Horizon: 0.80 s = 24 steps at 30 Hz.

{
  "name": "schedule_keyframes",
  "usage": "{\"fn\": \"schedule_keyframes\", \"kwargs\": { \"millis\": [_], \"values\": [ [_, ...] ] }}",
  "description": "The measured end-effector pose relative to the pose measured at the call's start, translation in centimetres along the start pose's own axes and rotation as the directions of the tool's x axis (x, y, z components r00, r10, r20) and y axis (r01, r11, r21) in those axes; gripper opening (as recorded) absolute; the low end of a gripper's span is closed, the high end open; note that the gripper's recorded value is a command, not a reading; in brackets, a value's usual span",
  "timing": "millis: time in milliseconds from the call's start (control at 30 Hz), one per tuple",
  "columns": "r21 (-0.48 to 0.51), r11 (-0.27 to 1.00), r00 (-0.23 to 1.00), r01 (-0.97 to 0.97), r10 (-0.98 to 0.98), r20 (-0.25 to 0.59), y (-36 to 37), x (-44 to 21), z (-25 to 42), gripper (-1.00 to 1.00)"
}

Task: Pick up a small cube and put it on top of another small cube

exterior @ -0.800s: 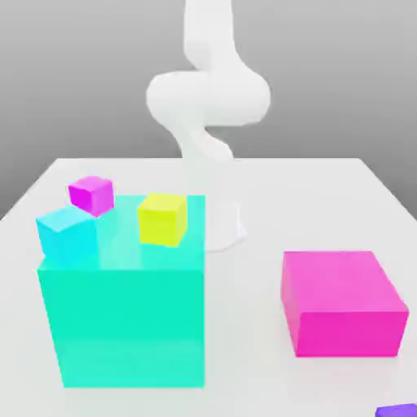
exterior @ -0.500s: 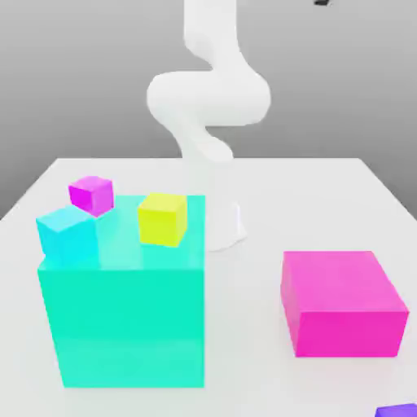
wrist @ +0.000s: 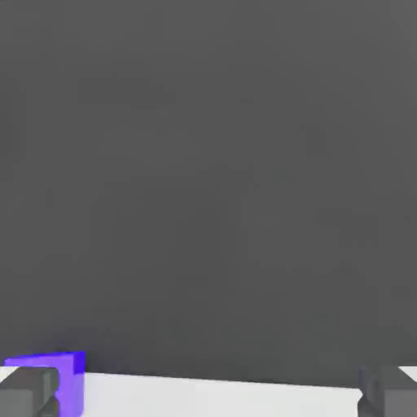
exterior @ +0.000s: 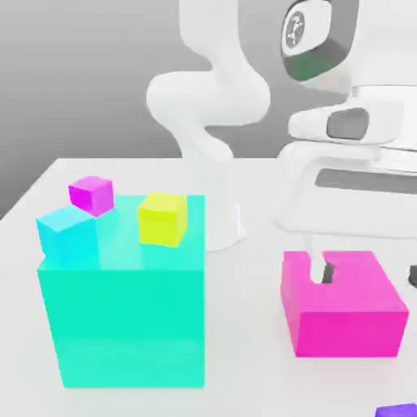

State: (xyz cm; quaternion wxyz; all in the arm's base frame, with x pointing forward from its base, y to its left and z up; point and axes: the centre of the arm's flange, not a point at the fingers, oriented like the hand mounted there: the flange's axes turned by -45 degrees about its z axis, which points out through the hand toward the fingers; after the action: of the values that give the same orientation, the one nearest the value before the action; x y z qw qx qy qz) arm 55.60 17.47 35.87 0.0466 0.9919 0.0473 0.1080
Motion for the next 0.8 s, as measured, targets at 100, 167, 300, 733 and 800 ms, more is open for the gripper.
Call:
{"fn": "schedule_keyframes", "kwargs": {
  "millis": [100,167,300,733,800],
  "values": [
    [0.023,1.0,0.998,0.011,-0.012,0.059,-2.4,-0.6,4.4,0.0],
    [0.042,0.999,0.995,0.017,-0.021,0.097,-4.2,-1.3,7.2,0.0],
    [0.087,0.996,0.984,0.023,-0.038,0.172,-7.7,-3.1,12.4,0.0],
    [0.112,0.994,0.978,0.02,-0.043,0.205,-9.8,-5.0,19.1,-1.0],
    [0.112,0.994,0.978,0.02,-0.043,0.206,-9.5,-4.4,16.2,-1.0]
  ]
}}
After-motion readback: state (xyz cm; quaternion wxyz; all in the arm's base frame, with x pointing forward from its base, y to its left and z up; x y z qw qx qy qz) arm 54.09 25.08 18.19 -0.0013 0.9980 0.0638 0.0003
